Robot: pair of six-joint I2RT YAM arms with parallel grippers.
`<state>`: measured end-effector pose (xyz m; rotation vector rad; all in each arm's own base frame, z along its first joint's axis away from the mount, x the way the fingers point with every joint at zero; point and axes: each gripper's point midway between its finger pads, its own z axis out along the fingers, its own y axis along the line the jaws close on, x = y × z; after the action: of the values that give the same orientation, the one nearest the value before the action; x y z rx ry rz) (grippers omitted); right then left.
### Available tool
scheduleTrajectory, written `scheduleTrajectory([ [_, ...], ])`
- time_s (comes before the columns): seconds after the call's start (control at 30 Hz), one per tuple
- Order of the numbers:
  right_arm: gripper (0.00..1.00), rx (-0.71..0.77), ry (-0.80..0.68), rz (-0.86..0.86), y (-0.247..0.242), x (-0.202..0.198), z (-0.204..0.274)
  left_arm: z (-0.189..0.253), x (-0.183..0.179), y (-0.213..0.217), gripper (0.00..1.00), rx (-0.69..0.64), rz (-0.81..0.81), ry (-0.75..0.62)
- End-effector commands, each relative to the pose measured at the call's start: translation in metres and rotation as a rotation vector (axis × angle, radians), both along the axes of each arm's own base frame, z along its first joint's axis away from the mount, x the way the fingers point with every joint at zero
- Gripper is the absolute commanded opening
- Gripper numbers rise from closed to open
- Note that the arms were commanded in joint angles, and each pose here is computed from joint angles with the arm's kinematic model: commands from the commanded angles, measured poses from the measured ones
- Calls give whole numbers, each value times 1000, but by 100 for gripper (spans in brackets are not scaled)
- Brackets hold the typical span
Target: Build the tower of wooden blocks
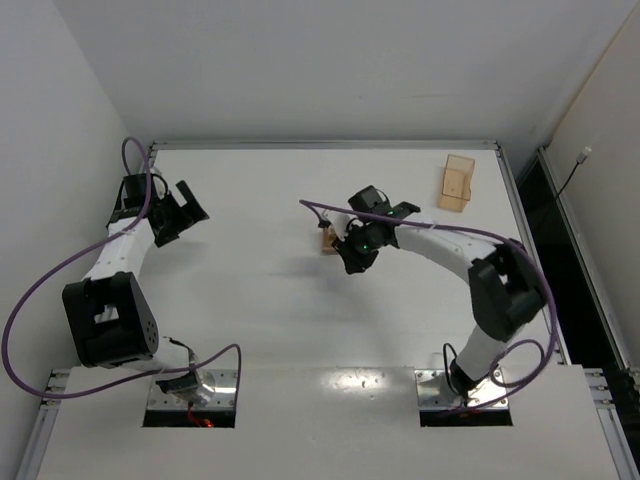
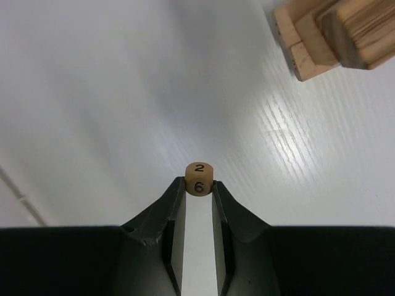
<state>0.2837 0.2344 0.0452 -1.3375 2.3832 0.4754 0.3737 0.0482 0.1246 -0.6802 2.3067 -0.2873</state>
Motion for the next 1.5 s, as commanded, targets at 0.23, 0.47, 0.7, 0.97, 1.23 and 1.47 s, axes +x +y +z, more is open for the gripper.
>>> scheduleTrajectory([
  [0.23, 0, 141, -37, 19, 45, -11, 132, 25, 1, 3, 99, 29, 0, -77],
  [0.47, 0, 61, -37, -210, 54, 54, 112, 33, 7, 6, 99, 33, 14, -89],
  [0.7, 0, -9, -85, -251, 53, 94, 96, 28, 5, 6, 99, 36, 7, -71],
  [0.97, 0, -58, -144, -311, 38, 123, 91, 27, 10, 6, 99, 30, 0, -73],
  [1.23, 0, -50, -97, -310, 41, 122, 78, 23, 8, 5, 99, 28, 0, -64],
  [1.47, 0, -42, -76, -308, 41, 124, 72, 22, 10, 6, 99, 28, 0, -64],
])
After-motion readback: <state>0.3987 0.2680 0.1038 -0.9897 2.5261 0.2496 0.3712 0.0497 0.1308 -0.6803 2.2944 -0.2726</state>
